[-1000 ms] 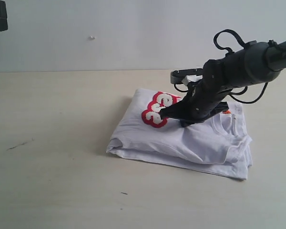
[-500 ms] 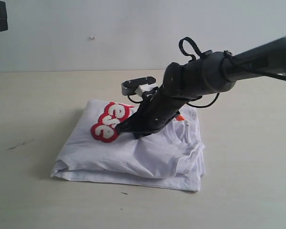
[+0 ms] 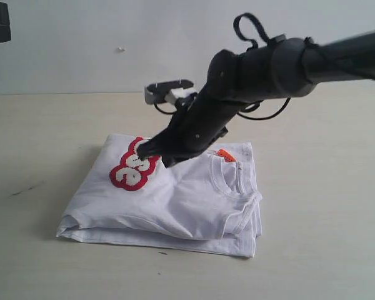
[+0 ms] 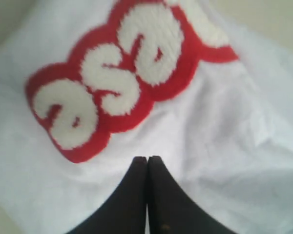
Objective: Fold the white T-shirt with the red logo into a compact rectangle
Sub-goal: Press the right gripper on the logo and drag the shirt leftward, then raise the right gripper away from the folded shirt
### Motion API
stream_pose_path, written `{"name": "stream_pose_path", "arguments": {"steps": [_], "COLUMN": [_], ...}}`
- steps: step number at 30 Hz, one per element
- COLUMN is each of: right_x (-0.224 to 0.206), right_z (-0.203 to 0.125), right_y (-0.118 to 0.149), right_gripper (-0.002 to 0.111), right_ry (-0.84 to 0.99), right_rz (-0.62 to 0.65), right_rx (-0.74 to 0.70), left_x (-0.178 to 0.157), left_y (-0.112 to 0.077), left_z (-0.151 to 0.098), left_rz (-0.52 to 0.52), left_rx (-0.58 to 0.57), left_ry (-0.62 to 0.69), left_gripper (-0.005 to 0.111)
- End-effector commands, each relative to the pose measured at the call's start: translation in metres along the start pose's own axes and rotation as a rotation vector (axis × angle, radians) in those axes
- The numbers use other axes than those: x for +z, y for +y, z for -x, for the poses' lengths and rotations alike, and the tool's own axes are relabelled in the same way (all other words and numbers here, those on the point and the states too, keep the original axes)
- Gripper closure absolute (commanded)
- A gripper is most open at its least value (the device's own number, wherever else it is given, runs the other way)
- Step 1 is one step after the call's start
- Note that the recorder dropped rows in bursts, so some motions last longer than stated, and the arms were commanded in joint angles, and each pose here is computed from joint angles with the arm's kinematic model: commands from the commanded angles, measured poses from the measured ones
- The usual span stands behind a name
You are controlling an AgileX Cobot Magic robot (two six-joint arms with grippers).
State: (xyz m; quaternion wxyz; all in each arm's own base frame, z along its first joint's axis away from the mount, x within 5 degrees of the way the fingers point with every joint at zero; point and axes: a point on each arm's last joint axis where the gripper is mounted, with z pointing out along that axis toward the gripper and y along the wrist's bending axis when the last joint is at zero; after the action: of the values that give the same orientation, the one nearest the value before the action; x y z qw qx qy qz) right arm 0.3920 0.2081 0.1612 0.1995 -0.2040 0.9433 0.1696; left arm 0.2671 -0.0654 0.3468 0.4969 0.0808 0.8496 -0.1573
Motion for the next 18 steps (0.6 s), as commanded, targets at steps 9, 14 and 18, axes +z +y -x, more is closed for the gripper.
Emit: {"name": "stream_pose_path", "arguments": {"steps": [9, 14, 18], "right_x": [-0.146, -0.194, -0.229], "right_z": [0.001, -0.025, -0.049], "right_y": [0.030, 0.038, 0.043], "right_gripper": [0.108, 0.108, 0.108], "right_ry": [-0.299, -0.435, -0.522], "right_rz": [-0.044, -0.058, -0.060], "right_rx": [-0.126, -0.137, -0.148], "left_x": [-0.035, -0.063, -0.089], "left_y": [-0.008, -0.011, -0.014], "left_z": [0.003, -0.008, -0.020], "left_rz": [-0.018, -0.004, 0.002], "left_rx": [0.021, 0.025, 0.033], "left_ry": [-0.075, -0.155, -0.229], "left_gripper": [0.107, 0.107, 0.107]}}
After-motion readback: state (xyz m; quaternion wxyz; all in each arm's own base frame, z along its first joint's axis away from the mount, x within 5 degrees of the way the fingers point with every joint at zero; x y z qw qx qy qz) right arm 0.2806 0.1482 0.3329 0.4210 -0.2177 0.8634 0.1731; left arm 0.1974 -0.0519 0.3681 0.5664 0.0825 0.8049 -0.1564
